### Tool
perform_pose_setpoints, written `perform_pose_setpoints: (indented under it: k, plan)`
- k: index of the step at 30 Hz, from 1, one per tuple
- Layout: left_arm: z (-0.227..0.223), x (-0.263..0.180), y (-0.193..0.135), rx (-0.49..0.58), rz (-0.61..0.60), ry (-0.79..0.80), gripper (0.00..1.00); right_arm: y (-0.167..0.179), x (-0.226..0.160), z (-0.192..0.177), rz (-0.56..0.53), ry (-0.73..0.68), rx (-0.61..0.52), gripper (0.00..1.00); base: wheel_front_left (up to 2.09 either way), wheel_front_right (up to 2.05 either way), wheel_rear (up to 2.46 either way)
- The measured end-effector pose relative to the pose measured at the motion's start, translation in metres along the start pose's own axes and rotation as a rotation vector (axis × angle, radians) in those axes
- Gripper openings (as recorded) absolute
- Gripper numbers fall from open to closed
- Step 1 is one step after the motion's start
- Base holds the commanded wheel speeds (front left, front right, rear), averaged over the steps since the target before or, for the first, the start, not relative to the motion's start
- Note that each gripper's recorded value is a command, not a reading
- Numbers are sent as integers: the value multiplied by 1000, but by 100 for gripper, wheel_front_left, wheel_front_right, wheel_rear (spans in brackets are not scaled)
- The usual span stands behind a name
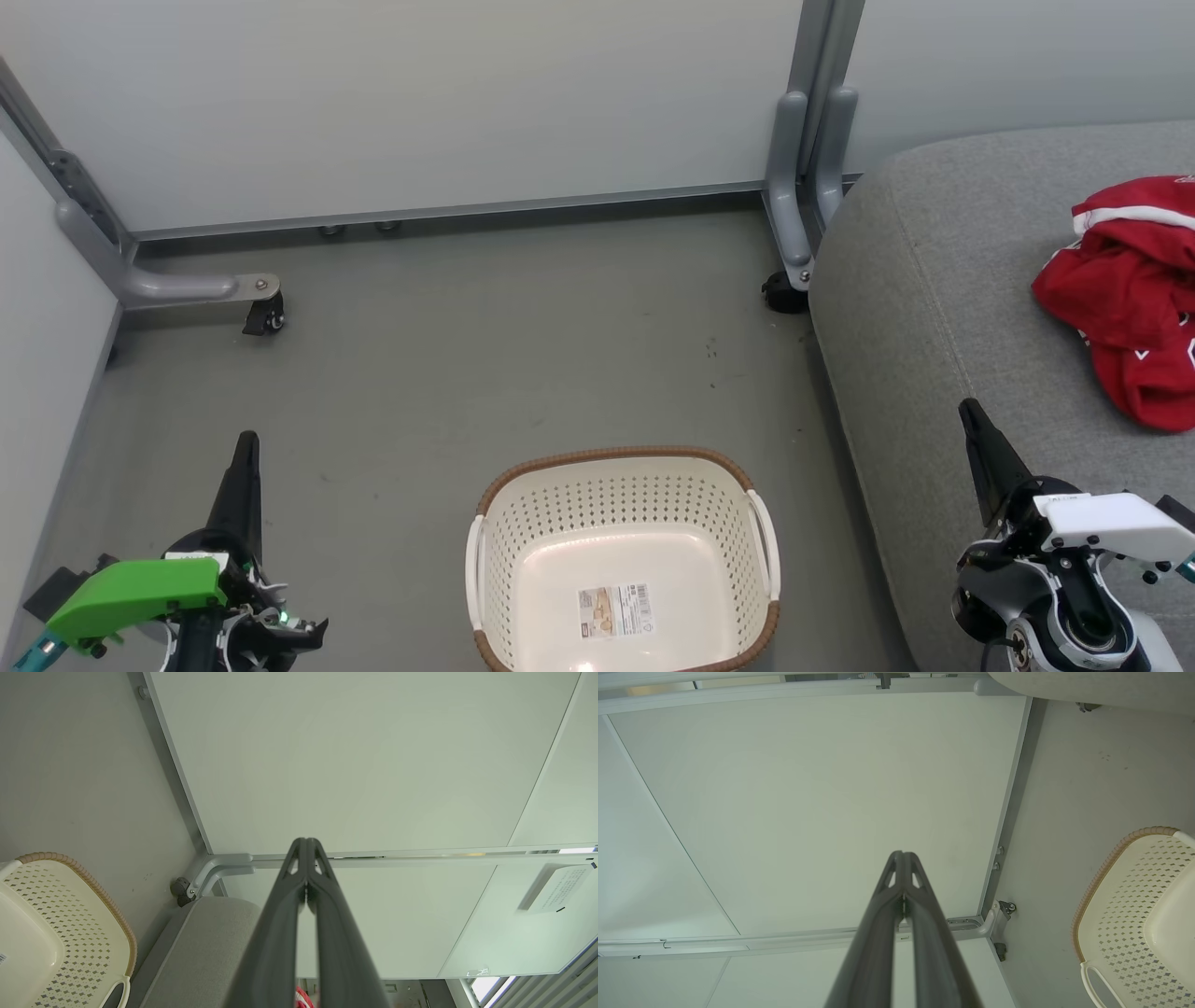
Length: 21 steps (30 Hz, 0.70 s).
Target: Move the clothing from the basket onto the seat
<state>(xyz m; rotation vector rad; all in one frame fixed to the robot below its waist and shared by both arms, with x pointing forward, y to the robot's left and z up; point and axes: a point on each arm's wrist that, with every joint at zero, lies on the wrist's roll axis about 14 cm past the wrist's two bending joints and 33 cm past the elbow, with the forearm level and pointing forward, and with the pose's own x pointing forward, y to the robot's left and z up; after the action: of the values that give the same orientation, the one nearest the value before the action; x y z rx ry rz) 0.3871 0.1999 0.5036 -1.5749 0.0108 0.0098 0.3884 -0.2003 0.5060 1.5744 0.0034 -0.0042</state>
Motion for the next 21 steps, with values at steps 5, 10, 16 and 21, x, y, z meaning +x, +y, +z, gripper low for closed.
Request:
perform_pose_setpoints:
  k: [5,10,16,21]
  plan:
    - [0,0,0,-1,0,-2,0,0,0,0,0,-1,1,0,0,0,0]
    - [1,0,0,-1,0,-2,0,0,0,0,0,0,0,0,0,0,0]
    - [1,0,0,0,0,-2,0,0,0,0,0,0,1,0,0,0,0]
    - [1,0,0,1,0,-2,0,0,0,0,0,0,1,0,0,0,0]
